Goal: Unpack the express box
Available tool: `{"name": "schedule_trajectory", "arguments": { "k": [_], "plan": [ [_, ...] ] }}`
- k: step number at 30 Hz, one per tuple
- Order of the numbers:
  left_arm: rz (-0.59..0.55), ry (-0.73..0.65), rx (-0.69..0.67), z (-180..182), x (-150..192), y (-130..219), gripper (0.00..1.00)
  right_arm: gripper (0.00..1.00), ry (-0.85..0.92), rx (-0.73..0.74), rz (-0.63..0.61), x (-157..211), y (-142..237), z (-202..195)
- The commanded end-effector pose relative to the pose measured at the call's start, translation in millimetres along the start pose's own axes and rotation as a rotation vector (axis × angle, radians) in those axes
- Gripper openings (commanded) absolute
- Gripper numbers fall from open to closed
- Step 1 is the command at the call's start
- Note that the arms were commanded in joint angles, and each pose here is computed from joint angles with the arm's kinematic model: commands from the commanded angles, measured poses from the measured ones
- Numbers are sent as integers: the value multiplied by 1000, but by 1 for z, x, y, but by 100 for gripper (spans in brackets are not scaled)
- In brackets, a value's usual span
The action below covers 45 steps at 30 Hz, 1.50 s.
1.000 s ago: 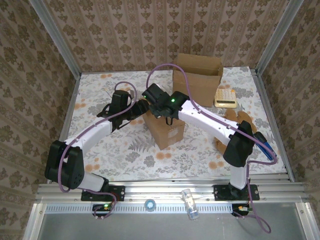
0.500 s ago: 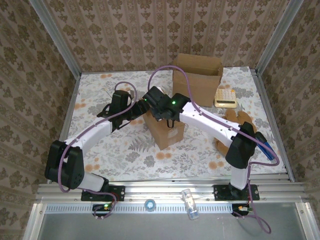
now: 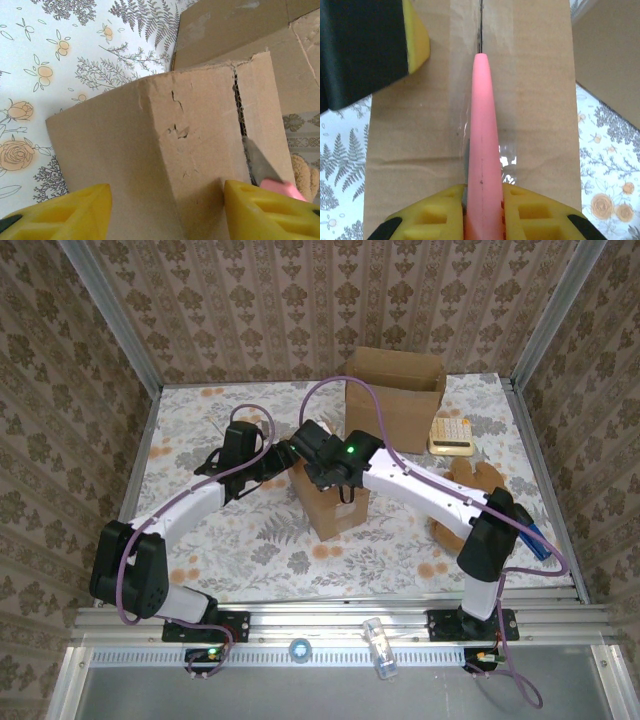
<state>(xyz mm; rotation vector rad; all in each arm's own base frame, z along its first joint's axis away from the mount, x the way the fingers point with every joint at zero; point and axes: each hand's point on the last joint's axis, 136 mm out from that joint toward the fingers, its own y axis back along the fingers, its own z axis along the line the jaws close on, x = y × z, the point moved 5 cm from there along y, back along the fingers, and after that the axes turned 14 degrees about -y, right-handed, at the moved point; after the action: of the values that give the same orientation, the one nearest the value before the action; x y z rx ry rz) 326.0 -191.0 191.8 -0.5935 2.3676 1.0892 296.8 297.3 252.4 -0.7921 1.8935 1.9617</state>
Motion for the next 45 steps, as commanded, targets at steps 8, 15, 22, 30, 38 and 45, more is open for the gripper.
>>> {"name": "schedule_trajectory", "arguments": {
  "k": [8, 15, 22, 30, 38, 45],
  "plan": [
    [84, 43, -86, 22, 23, -9, 59, 0, -9, 35, 94, 30, 21, -11],
    [92, 42, -110, 26, 25, -9, 59, 0, -12, 48, 114, 39, 33, -16],
    [97, 43, -120, 28, 26, -10, 59, 0, -7, 65, 132, 52, 45, -18],
    [100, 39, -128, 29, 26, -10, 59, 0, -4, 82, 148, 69, 61, -25],
    [98, 40, -135, 30, 26, -10, 59, 0, -13, 76, 159, 87, 79, -29],
    [99, 39, -143, 31, 26, -10, 59, 0, -36, 70, 161, 101, 96, -31]
  ]
}}
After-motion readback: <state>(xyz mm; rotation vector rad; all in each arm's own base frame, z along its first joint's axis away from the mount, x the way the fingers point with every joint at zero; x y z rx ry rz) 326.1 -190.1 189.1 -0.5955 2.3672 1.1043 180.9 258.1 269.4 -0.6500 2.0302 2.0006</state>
